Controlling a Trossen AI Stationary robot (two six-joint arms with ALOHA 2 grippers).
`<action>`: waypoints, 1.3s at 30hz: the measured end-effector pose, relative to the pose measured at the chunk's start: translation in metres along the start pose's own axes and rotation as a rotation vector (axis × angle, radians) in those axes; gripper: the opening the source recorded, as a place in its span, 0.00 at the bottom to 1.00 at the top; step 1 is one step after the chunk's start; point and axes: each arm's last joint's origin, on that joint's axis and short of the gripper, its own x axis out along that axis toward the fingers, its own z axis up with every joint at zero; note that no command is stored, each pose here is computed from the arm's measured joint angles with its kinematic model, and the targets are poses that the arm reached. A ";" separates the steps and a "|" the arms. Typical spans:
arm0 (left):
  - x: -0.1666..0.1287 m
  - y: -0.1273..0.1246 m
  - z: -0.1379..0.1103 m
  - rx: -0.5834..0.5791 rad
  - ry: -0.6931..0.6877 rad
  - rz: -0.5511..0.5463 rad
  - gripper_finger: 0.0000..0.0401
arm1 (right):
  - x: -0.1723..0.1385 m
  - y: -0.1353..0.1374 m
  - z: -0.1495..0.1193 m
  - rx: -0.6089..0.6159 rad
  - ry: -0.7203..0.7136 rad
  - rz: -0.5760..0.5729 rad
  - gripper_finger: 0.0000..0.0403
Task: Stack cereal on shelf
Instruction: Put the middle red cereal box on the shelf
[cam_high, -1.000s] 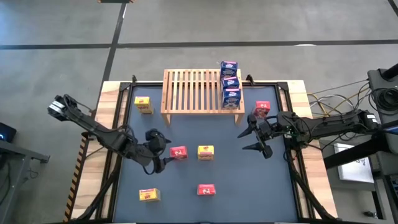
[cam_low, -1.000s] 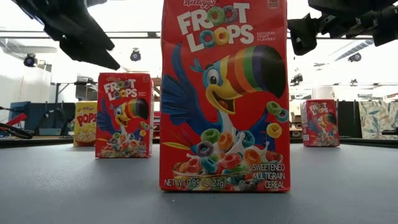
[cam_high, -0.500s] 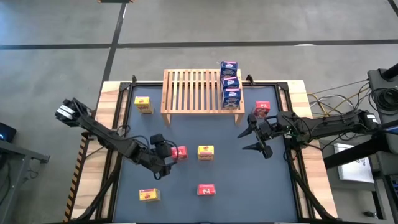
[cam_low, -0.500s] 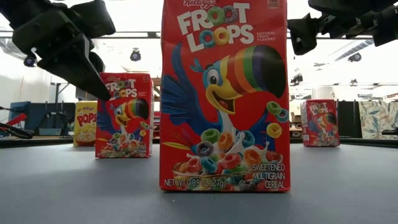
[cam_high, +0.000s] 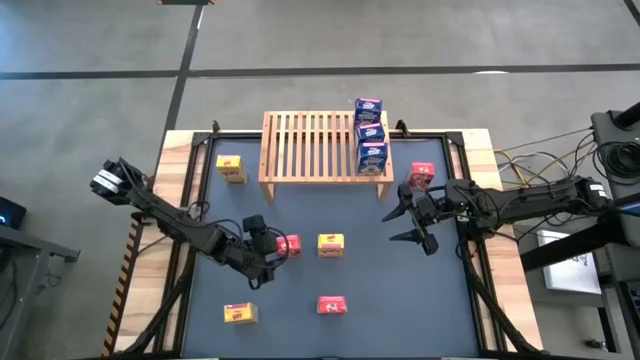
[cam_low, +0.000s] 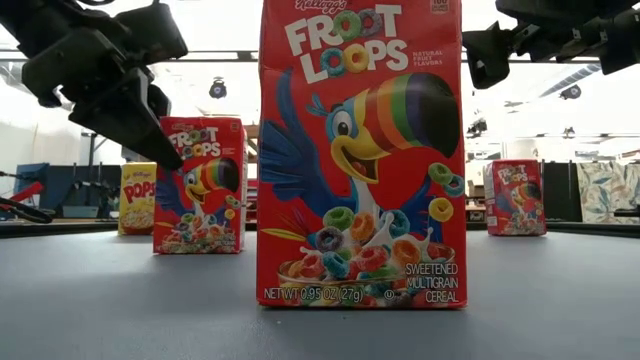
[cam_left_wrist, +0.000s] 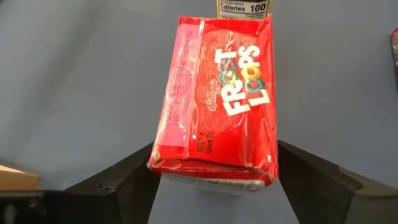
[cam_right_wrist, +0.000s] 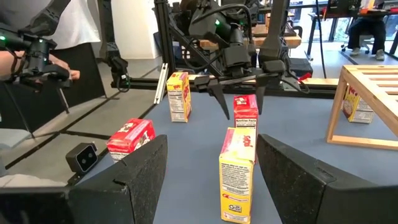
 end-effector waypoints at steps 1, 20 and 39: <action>0.000 0.000 0.000 0.001 -0.001 0.000 0.68 | 0.000 0.000 0.000 0.000 0.000 0.000 0.58; -0.002 0.001 0.001 0.009 -0.016 0.011 0.50 | 0.000 0.000 0.000 -0.001 0.000 0.000 0.58; -0.020 -0.004 0.033 0.083 -0.053 0.007 0.45 | 0.000 0.000 0.000 -0.001 0.000 0.000 0.58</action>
